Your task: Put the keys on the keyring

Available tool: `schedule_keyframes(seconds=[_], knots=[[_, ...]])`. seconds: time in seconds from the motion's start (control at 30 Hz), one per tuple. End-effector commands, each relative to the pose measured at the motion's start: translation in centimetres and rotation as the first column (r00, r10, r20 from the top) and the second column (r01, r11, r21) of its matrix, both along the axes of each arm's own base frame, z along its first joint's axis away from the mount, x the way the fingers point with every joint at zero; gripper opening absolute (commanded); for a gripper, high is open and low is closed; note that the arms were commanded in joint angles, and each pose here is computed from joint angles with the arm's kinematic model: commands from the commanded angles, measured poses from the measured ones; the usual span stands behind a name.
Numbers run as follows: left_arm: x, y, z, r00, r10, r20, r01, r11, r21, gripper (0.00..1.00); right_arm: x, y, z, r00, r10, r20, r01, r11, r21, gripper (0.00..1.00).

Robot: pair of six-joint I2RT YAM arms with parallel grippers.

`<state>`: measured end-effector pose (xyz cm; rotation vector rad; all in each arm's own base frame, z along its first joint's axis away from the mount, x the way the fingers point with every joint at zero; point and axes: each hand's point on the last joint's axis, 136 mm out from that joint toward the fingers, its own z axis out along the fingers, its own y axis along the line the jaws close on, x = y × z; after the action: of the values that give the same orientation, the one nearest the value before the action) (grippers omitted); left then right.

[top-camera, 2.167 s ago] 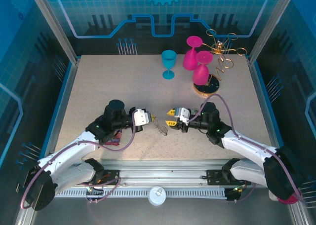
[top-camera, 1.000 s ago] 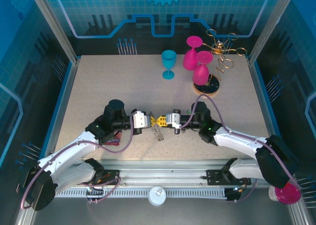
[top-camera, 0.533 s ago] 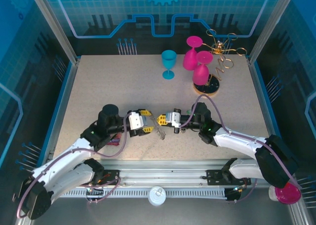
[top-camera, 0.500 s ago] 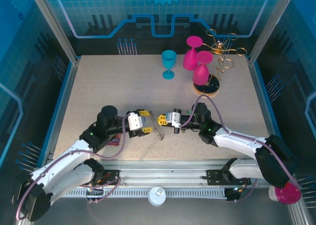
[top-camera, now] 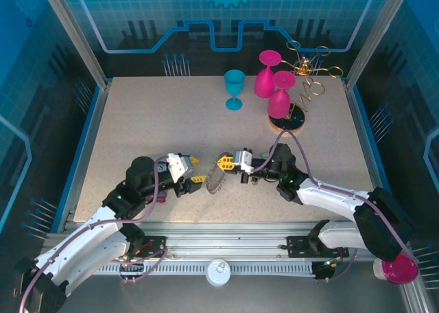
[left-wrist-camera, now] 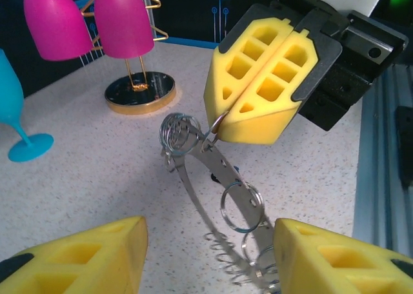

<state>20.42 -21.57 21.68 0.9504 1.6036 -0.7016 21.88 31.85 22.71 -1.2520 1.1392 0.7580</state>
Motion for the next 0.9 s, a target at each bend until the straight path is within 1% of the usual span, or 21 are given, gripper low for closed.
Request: schedule_keyframes(seconds=[0.0, 0.13, 0.33, 0.43, 0.47, 0.53, 0.67, 0.77, 0.87], knots=[[-0.3, -0.4, 0.0, 0.998, -0.008, -0.070, 0.004, 0.998, -0.056, 0.55, 0.1, 0.0, 1.3, 1.000, -0.009, 0.011, 0.009, 0.999, 0.050, 0.00], [-0.4, -0.7, 0.2, 0.997, -0.027, -0.072, 0.022, 0.997, -0.068, 0.55, 0.2, -0.1, 1.3, 1.000, -0.016, 0.003, 0.016, 0.999, 0.048, 0.00], [-0.6, -0.9, -0.3, 0.994, -0.048, -0.097, 0.043, 0.998, -0.056, 0.54, 0.2, -0.1, 1.1, 1.000, -0.021, -0.007, 0.021, 0.999, 0.040, 0.00], [-0.9, -0.9, -0.6, 0.993, -0.061, -0.100, 0.058, 0.998, -0.029, 0.53, 0.3, -0.3, 1.0, 1.000, -0.030, -0.001, 0.030, 0.999, 0.036, 0.00], [-1.0, -0.8, -0.9, 0.993, -0.064, -0.095, 0.064, 0.998, -0.004, 0.52, 0.3, -0.3, 0.9, 1.000, -0.030, 0.003, 0.030, 0.999, 0.034, 0.00], [-1.1, -0.6, -1.2, 0.995, -0.068, -0.068, 0.071, 0.997, 0.040, 0.50, 0.2, -0.4, 0.7, 1.000, -0.029, 0.009, 0.029, 0.999, 0.028, 0.00], [-1.4, -0.7, -1.3, 0.993, -0.117, 0.034, 0.112, 0.987, 0.117, 0.47, 0.0, -0.4, 0.7, 1.000, -0.018, 0.007, 0.018, 0.999, 0.027, 0.00], [-1.5, -1.2, -0.9, 0.981, -0.161, 0.112, 0.143, 0.978, 0.152, 0.46, -0.1, -0.4, 0.8, 1.000, -0.018, 0.003, 0.018, 0.999, 0.031, 0.00], [-1.4, -2.0, -0.9, 0.967, -0.196, 0.160, 0.166, 0.969, 0.186, 0.46, -0.1, -0.4, 0.9, 1.000, -0.019, -0.003, 0.019, 0.999, 0.033, 0.00]])
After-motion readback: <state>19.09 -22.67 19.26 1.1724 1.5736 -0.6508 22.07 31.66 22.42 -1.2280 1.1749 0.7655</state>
